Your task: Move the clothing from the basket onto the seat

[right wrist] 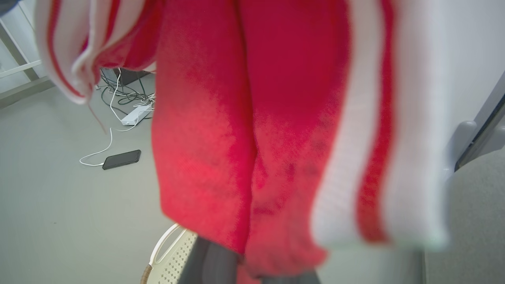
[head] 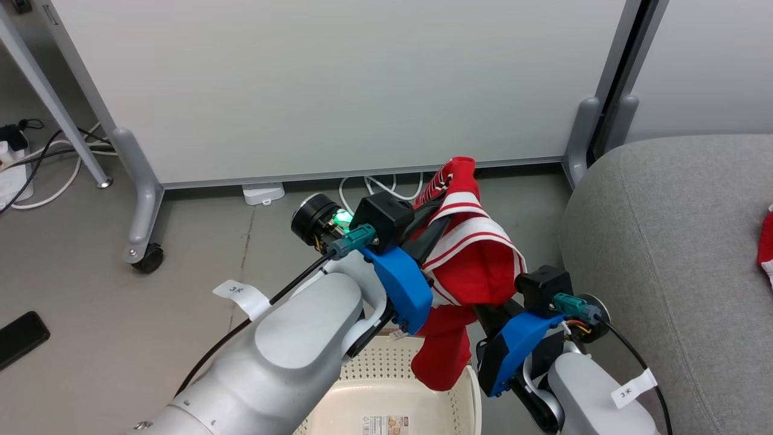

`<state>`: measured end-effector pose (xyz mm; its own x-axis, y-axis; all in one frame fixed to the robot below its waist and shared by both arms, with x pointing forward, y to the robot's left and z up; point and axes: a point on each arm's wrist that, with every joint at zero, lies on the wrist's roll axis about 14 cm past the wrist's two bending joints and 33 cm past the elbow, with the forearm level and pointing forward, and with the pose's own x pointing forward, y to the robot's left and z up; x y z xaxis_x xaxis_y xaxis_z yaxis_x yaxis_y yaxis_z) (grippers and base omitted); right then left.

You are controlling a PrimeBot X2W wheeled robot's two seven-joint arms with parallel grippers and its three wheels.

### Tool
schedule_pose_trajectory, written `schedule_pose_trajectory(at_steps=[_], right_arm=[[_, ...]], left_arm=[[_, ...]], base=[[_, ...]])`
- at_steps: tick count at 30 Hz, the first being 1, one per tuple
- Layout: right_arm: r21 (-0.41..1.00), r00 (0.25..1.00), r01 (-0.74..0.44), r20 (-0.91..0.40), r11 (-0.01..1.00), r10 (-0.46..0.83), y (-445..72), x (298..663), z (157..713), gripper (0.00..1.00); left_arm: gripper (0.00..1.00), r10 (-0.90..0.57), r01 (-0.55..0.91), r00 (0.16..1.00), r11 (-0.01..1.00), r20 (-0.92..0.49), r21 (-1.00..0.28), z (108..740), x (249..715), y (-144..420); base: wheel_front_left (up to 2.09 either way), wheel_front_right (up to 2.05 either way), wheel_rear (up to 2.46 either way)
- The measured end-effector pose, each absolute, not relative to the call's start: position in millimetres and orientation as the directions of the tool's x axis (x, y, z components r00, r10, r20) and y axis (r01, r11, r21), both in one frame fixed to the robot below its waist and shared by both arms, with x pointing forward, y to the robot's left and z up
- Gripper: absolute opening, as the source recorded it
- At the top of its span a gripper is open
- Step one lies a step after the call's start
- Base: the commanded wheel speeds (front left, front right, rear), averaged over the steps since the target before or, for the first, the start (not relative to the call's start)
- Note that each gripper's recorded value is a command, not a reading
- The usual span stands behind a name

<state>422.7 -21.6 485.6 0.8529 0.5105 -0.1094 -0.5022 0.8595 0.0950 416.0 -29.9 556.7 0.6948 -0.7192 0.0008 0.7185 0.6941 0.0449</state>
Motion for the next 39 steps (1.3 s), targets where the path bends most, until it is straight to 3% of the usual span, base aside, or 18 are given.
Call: schedule_pose_trajectory(at_steps=[12, 13, 14, 15, 32, 39], right_arm=[[0.105, 0.864, -0.484, -0.099, 0.869, 0.493, -28.7, 423.2, 485.6, 0.0], [0.104, 0.865, -0.483, -0.101, 0.869, 0.492, -29.1, 423.5, 485.3, 0.0], [0.104, 0.865, -0.482, -0.101, 0.87, 0.491, -29.7, 424.0, 485.4, 0.0], [0.104, 0.866, -0.48, -0.102, 0.871, 0.49, -30.1, 424.2, 485.3, 0.0], [0.115, 0.877, -0.458, -0.101, 0.881, 0.469, -36.2, 428.4, 483.0, 0.0], [0.128, 0.894, -0.428, -0.081, 0.895, 0.44, -45.5, 434.1, 486.9, 0.0]], left_arm=[[0.0, -0.724, 0.723, 0.69, 0.689, -0.002, 0.048, 557.4, 414.5, -32.4], [0.15, -0.724, 0.723, 0.69, 0.689, -0.004, 0.048, 556.8, 414.6, -32.3], [0.39, -0.723, 0.723, 0.69, 0.689, -0.004, 0.047, 556.3, 414.8, -32.0], [1.0, -0.722, 0.721, 0.692, 0.691, -0.006, 0.044, 555.6, 415.1, -31.5], [1.0, -0.687, 0.687, 0.726, 0.726, -0.026, 0.021, 543.3, 416.6, -15.8], [1.0, -0.618, 0.618, 0.786, 0.784, 0.02, -0.05, 538.5, 413.4, 7.8]], base=[[0.0, 0.0, 0.0], [0.0, 0.0, 0.0], [0.0, 0.0, 0.0], [0.0, 0.0, 0.0], [0.0, 0.0, 0.0], [0.0, 0.0, 0.0]])
